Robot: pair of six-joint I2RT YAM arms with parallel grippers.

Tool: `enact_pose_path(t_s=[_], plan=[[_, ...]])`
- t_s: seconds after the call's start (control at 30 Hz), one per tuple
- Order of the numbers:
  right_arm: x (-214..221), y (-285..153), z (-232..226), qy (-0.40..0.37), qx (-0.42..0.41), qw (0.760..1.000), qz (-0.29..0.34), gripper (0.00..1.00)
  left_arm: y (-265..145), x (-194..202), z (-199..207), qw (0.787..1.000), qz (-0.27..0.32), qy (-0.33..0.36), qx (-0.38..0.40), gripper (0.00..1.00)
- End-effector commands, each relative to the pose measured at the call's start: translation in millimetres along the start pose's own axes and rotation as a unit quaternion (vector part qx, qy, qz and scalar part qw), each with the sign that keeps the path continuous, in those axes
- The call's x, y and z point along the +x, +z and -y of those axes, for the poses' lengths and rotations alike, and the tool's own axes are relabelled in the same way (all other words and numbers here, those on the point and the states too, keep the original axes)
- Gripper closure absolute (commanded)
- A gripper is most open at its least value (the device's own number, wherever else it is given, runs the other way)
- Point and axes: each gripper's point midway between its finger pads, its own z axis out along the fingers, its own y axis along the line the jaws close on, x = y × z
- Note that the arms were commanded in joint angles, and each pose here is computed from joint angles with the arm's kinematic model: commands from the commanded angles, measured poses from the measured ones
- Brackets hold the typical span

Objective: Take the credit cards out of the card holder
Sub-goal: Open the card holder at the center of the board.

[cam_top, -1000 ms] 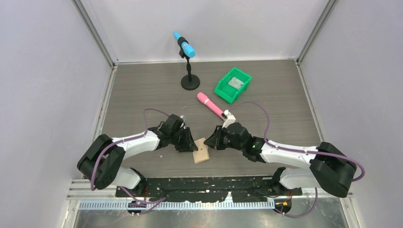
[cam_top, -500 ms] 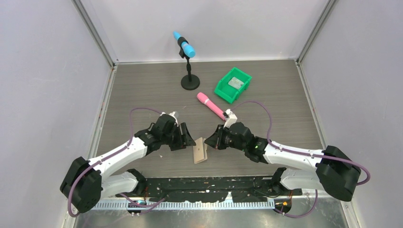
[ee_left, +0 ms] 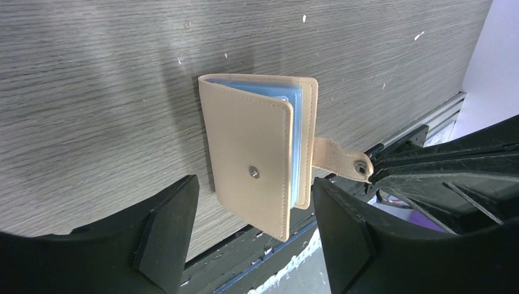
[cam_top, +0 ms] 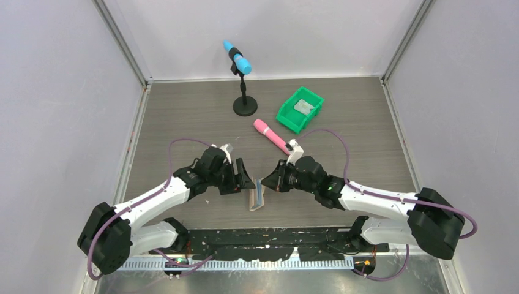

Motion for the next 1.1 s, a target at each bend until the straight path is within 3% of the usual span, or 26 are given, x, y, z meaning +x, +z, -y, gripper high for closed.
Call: enact_pose_path(t_s=[0.0,0.27,0.47,0.63,0.7,0.77,0.83,0.97,1.07], plan=[[-19,2,-30,0.009,-0.048,0.999,0.021,0.95,-6,-9,19,0.999,0.013,0.028,0.035,0.28],[-18,0,-19,0.011,-0.028,0.999,0.027,0.95,5,-4,-3,1.000,0.004,0.031,-0.006,0.34],[-12,-5,-3,0.007,0.000,1.000,0.029,0.95,5,-3,-22,0.998,0.008,0.034,-0.050,0.60],[-6,-7,34,0.004,0.068,0.997,0.030,0.94,2,-2,-40,0.995,0.014,0.038,-0.089,0.67],[-5,-9,50,0.002,0.096,0.995,0.027,0.86,2,-1,-44,0.995,0.013,0.040,-0.096,0.67],[-4,-12,62,0.000,0.127,0.992,0.009,0.70,4,1,-47,0.994,0.011,0.039,-0.099,0.67],[-7,-17,61,-0.015,0.144,0.989,-0.007,0.61,4,3,-48,0.994,0.010,0.038,-0.099,0.67],[-19,-24,43,-0.032,0.135,0.990,-0.010,0.54,4,5,-54,0.993,0.007,0.037,-0.109,0.67],[-23,-24,31,-0.029,0.117,0.993,-0.006,0.54,5,6,-56,0.993,0.003,0.036,-0.115,0.63]])
